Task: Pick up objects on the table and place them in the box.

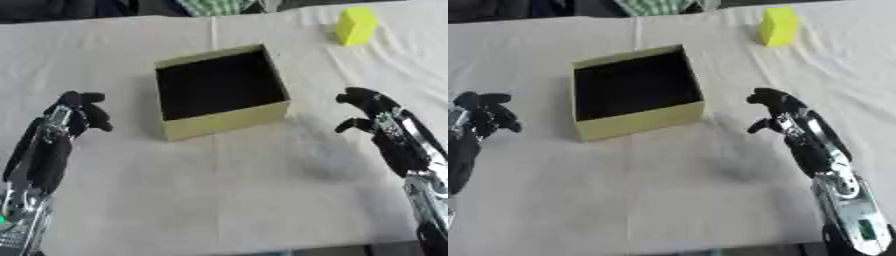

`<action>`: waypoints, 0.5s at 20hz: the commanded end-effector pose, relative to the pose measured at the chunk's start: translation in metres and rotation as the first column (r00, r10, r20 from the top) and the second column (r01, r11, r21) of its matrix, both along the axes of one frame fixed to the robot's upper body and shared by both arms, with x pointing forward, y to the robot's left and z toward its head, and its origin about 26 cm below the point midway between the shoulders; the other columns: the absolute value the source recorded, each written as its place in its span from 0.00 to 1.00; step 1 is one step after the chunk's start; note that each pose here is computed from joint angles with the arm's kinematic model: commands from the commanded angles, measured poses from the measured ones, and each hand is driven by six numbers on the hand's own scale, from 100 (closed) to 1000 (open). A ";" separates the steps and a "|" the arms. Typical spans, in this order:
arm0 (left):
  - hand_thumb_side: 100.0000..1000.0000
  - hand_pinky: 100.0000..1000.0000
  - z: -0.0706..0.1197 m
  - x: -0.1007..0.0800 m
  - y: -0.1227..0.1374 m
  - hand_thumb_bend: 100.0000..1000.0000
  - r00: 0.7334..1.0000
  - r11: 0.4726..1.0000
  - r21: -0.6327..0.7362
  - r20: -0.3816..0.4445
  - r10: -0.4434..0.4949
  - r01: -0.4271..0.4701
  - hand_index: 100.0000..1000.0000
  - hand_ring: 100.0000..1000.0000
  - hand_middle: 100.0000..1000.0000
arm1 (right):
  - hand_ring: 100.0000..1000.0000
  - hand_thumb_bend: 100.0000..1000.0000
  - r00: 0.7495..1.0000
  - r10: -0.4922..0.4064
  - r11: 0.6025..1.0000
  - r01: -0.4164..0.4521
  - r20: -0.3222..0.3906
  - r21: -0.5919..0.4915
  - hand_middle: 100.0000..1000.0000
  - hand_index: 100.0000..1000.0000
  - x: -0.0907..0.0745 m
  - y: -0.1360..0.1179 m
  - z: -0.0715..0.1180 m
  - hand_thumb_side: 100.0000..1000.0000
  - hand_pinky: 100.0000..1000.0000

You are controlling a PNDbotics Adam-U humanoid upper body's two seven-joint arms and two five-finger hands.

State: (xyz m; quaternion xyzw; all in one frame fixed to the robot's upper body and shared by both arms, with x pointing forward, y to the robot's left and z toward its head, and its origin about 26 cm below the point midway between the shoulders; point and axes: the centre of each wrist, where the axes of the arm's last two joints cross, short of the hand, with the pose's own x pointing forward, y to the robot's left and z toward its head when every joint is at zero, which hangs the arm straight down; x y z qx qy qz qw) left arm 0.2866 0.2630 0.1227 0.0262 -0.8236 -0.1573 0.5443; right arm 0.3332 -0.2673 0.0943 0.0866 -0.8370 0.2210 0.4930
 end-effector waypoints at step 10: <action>0.94 0.64 0.010 -0.002 -0.002 0.02 0.998 0.999 0.016 0.047 -0.052 0.051 0.73 0.47 0.45 | 0.92 0.00 0.992 -0.020 1.000 0.023 0.121 -0.019 0.73 0.85 0.007 -0.016 0.033 0.55 0.52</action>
